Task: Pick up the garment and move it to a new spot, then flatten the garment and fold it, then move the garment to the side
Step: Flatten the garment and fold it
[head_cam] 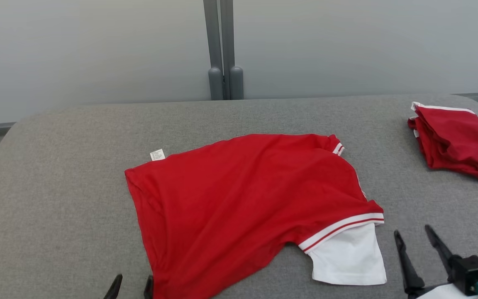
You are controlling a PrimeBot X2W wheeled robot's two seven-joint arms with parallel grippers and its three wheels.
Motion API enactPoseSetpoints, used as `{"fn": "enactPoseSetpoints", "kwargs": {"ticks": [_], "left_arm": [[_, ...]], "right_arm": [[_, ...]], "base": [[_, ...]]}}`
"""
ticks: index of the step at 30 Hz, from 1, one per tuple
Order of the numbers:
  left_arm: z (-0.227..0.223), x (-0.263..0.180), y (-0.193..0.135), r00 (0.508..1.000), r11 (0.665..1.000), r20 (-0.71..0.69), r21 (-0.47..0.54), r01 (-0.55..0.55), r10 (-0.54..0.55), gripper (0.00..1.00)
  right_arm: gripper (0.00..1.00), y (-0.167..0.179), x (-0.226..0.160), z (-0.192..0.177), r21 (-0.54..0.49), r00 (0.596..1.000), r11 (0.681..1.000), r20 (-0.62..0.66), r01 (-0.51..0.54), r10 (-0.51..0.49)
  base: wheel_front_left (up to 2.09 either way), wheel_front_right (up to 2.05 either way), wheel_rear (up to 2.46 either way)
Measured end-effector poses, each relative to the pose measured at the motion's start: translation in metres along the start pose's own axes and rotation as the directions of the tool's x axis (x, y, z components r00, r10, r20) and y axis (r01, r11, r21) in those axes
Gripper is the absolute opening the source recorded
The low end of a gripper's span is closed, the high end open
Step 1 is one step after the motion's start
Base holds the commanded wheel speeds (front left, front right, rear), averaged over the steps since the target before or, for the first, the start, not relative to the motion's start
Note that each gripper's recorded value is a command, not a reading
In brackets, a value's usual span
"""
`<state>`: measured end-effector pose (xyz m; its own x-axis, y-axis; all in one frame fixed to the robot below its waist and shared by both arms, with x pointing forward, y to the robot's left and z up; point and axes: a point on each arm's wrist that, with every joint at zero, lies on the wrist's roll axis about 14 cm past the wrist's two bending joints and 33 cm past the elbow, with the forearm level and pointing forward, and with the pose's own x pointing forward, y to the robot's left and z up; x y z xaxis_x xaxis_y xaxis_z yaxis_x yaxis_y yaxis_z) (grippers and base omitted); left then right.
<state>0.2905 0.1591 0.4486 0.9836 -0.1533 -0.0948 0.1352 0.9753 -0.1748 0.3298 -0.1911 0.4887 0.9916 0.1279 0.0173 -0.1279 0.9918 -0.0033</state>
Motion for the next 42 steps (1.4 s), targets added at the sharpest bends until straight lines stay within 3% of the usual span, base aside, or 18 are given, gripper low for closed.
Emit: {"fn": "enactPoseSetpoints", "kwargs": {"ticks": [8, 15, 29, 30, 32, 33, 34, 35, 38, 41, 42], "left_arm": [[-0.055, -0.022, -0.008, 0.972, 0.998, -0.227, -0.033, 0.050, -0.056, 1.00], [-0.077, -0.020, -0.016, 0.942, 0.994, -0.324, -0.082, 0.069, -0.092, 1.00], [-0.106, -0.007, -0.016, 0.907, 0.989, -0.410, -0.145, 0.036, -0.093, 1.00], [-0.109, -0.007, -0.017, 0.903, 0.988, -0.420, -0.152, 0.032, -0.094, 0.92], [-0.112, -0.007, -0.017, 0.898, 0.985, -0.430, -0.174, 0.019, -0.094, 0.46], [-0.113, -0.006, -0.017, 0.896, 0.983, -0.434, -0.181, 0.014, -0.093, 0.29], [-0.114, -0.005, -0.016, 0.893, 0.984, -0.439, -0.178, 0.018, -0.096, 0.02], [-0.114, -0.004, -0.017, 0.894, 0.983, -0.437, -0.184, 0.020, -0.100, 0.00], [-0.112, -0.003, -0.028, 0.892, 0.971, -0.432, -0.239, 0.031, -0.135, 0.00], [-0.096, 0.005, -0.031, 0.914, 0.947, -0.377, -0.320, 0.020, -0.147, 0.00], [-0.083, 0.010, -0.036, 0.931, 0.925, -0.331, -0.380, 0.020, -0.155, 0.00]], "right_arm": [[1.00, 0.005, -0.008, -0.061, -0.027, 0.961, 0.996, -0.267, -0.081, 0.071], [1.00, 0.010, -0.017, -0.103, -0.017, 0.890, 0.995, -0.449, -0.096, 0.078], [1.00, 0.031, -0.002, -0.119, 0.020, 0.846, 0.992, -0.520, -0.125, 0.117], [1.00, 0.033, -0.001, -0.121, 0.024, 0.842, 0.991, -0.526, -0.129, 0.122], [1.00, 0.038, 0.000, -0.123, 0.030, 0.833, 0.989, -0.536, -0.144, 0.137], [0.60, 0.040, 0.001, -0.123, 0.037, 0.828, 0.988, -0.541, -0.150, 0.146], [0.22, 0.043, 0.003, -0.124, 0.044, 0.825, 0.987, -0.544, -0.157, 0.155], [0.00, 0.045, 0.005, -0.123, 0.057, 0.826, 0.986, -0.540, -0.158, 0.163], [0.00, 0.052, 0.013, -0.111, 0.154, 0.848, 0.980, -0.495, -0.126, 0.187], [0.00, 0.049, 0.032, -0.074, 0.251, 0.910, 0.963, -0.371, -0.095, 0.186], [0.00, 0.046, 0.039, -0.057, 0.283, 0.932, 0.955, -0.314, -0.090, 0.181]], "base": [[0.00, 0.00, 0.00], [0.00, 0.00, 0.00], [0.00, 0.00, 0.00], [0.00, 0.00, 0.00], [0.00, 0.00, 0.00], [0.00, 0.00, 0.00], [0.00, 0.00, 0.00], [0.00, 0.00, 0.00], [0.00, 0.00, 0.00], [0.00, 0.00, 0.00], [0.00, 0.00, 0.00]]}}
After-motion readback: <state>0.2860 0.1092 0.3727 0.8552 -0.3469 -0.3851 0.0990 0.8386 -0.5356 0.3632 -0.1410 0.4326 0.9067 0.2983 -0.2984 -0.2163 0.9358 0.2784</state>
